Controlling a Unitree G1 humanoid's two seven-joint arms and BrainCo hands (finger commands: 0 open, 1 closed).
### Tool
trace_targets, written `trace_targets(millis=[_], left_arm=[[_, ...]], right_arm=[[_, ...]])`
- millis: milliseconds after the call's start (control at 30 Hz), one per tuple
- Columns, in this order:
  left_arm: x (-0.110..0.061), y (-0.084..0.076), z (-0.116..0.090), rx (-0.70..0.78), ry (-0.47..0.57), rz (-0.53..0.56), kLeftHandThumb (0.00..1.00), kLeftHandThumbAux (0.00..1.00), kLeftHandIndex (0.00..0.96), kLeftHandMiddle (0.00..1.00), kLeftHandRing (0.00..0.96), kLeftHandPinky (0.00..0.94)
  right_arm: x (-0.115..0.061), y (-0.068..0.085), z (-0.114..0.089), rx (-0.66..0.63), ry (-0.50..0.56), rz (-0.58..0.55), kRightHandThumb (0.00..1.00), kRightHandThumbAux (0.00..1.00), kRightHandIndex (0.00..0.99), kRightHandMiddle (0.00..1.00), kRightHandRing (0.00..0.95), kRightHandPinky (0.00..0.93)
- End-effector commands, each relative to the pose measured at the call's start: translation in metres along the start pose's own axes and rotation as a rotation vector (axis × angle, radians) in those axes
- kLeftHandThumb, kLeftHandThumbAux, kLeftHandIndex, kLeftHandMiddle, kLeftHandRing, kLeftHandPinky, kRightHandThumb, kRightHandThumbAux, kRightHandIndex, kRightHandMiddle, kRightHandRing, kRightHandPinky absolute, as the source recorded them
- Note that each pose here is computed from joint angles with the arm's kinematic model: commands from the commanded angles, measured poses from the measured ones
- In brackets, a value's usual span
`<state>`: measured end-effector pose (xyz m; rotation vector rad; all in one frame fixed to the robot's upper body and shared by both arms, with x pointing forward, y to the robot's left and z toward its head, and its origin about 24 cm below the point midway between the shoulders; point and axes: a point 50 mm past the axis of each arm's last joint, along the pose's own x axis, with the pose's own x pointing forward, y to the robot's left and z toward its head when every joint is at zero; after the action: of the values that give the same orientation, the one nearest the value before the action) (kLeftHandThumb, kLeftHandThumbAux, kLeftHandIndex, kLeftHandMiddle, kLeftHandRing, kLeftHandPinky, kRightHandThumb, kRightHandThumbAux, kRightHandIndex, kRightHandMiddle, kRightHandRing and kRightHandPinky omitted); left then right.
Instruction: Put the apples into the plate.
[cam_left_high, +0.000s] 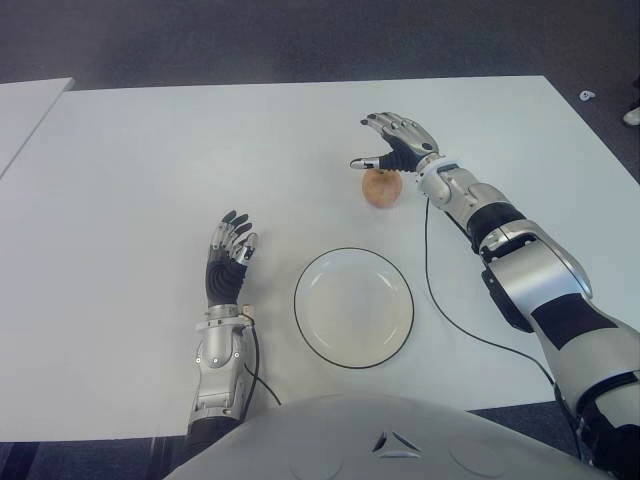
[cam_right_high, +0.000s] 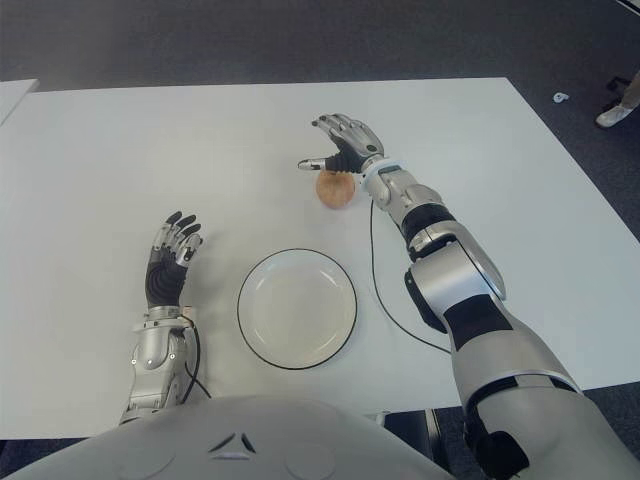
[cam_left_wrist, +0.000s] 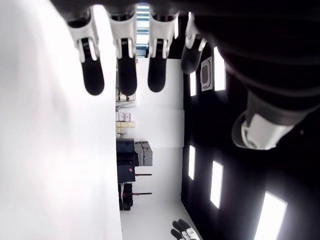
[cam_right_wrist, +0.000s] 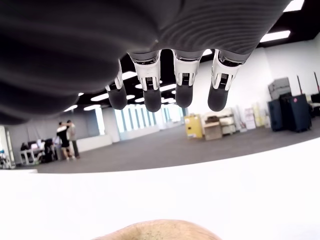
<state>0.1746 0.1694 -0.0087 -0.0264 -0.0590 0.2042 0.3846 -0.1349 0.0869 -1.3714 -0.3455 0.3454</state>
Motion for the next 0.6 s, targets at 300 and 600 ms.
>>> trace_targets(millis=[300, 600], left_arm=[[-0.003, 0.001, 0.000, -0.007, 0.015, 0.007, 0.328, 0.556, 0.133, 0.206, 0.231, 0.259], [-0.004, 0.001, 0.001, -0.001, 0.017, 0.005, 0.303, 0.549, 0.124, 0.201, 0.226, 0.253]], right_arm=[[-0.008, 0.011, -0.004, 0.000, 0.008, -0.001, 0.239, 0.158, 0.000, 0.000, 0.000, 0.000], [-0.014, 0.020, -0.004, 0.012, 0.002, 0.005, 0.239, 0.154, 0.000, 0.000, 0.000, 0.000]])
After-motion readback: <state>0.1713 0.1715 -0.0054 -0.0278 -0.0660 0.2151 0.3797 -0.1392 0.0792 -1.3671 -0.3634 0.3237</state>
